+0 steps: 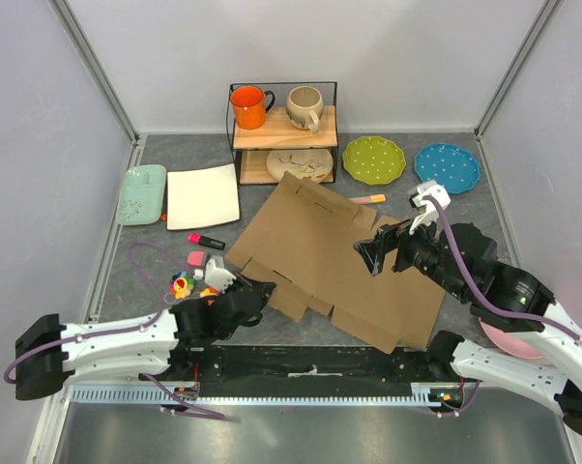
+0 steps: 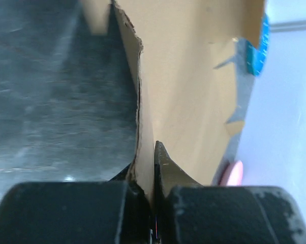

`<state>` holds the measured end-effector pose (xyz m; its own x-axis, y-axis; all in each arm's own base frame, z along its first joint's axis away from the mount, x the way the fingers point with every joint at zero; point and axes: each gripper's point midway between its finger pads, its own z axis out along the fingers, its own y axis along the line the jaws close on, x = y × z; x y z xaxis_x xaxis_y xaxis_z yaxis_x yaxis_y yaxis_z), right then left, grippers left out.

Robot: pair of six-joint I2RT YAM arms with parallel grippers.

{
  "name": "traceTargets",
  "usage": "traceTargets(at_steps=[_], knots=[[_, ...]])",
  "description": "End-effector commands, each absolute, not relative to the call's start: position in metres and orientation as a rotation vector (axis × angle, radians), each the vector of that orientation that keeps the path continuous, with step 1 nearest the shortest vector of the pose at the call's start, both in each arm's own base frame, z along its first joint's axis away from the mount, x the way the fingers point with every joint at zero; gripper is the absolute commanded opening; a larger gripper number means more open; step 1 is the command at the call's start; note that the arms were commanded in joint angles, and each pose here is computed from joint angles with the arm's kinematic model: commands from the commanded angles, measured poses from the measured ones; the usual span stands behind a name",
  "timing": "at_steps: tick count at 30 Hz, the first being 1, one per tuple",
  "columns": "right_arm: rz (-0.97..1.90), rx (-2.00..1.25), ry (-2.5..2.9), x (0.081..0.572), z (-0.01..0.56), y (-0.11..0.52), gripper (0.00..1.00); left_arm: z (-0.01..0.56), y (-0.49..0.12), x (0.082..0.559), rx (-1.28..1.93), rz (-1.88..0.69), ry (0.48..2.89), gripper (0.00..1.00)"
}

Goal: Fold the paper box

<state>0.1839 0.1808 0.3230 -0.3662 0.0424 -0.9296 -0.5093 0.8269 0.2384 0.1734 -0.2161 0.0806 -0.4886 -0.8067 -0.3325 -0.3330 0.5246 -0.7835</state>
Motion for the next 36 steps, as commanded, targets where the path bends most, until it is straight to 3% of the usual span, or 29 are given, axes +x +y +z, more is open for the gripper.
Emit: traceTargets(at_steps=[1,10,24,36], knots=[[0.591,-0.306,1.752,0.187,0.375,0.166,0.98,0.175,-0.243,0.179,-0.616,-0.971,1.984,0.02],[0.577,-0.288,1.675,0.185,0.423,0.154,0.98,0.326,-0.259,0.162,-0.04,-1.021,1.863,0.02],[0.746,-0.298,1.601,0.161,0.467,0.156,0.98,0.49,-0.27,0.137,0.346,-1.115,1.606,0.02],[0.664,-0.257,1.566,0.155,0.484,0.124,0.98,0.552,-0.273,0.089,0.504,-1.385,1.478,0.02]])
